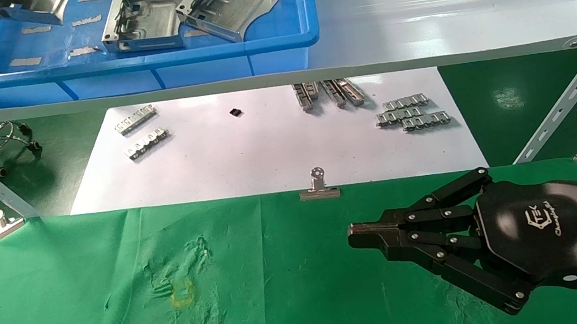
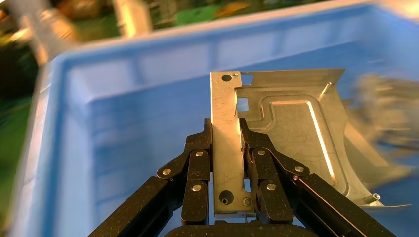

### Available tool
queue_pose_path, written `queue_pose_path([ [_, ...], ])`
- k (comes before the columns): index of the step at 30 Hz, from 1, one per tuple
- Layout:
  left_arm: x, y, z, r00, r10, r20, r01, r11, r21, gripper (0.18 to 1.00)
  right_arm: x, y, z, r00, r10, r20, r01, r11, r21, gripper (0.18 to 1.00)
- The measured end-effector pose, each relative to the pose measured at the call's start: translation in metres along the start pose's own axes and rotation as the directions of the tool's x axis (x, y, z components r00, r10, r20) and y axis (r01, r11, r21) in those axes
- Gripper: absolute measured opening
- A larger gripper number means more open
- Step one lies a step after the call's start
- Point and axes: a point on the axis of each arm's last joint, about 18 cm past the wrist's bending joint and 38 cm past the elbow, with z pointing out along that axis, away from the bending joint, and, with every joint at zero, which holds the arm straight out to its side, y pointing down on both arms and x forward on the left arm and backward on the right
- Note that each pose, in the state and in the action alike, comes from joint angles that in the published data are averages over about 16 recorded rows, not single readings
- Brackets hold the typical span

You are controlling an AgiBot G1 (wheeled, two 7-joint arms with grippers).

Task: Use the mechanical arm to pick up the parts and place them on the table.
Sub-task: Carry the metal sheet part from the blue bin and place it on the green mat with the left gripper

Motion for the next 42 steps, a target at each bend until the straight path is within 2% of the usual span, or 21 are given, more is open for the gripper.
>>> queue_pose_path([
  [5, 0.027, -0.005, -0.017, 0.983, 0.100, -0.151, -0.094, 0.994, 0.049, 0.271, 0.000, 0.000, 0.000, 1.000, 0.000, 0.000, 0.000, 1.000, 0.000, 0.192],
  [9, 0.051, -0.004, -0.034, 0.942, 0.191, -0.277, -0.171, 0.981, 0.094, 0.271, 0.000, 0.000, 0.000, 1.000, 0.000, 0.000, 0.000, 1.000, 0.000, 0.192],
  [12, 0.069, 0.001, -0.046, 0.895, 0.259, -0.364, -0.227, 0.965, 0.128, 0.271, 0.000, 0.000, 0.000, 1.000, 0.000, 0.000, 0.000, 1.000, 0.000, 0.192],
  [18, 0.104, 0.019, -0.068, 0.776, 0.374, -0.508, -0.322, 0.927, 0.191, 0.271, 0.000, 0.000, 0.000, 1.000, 0.000, 0.000, 0.000, 1.000, 0.000, 0.192],
  [24, 0.130, 0.050, -0.085, 0.656, 0.442, -0.611, -0.404, 0.890, 0.211, 0.271, 0.000, 0.000, 0.000, 1.000, 0.000, 0.000, 0.000, 1.000, 0.000, 0.192],
  [28, 0.139, 0.079, -0.091, 0.591, 0.467, -0.658, -0.468, 0.863, 0.191, 0.270, 0.000, 0.000, 0.000, 1.000, 0.000, 0.000, 0.000, 1.000, 0.000, 0.192],
  [34, 0.136, 0.130, -0.093, 0.539, 0.472, -0.698, -0.564, 0.818, 0.117, 0.270, 0.000, 0.000, 0.000, 1.000, 0.000, 0.000, 0.000, 1.000, 0.000, 0.192],
  [42, 0.126, 0.186, -0.086, 0.503, 0.481, -0.718, -0.665, 0.746, 0.033, 0.270, 0.000, 0.000, 0.000, 1.000, 0.000, 0.000, 0.000, 1.000, 0.000, 0.192],
])
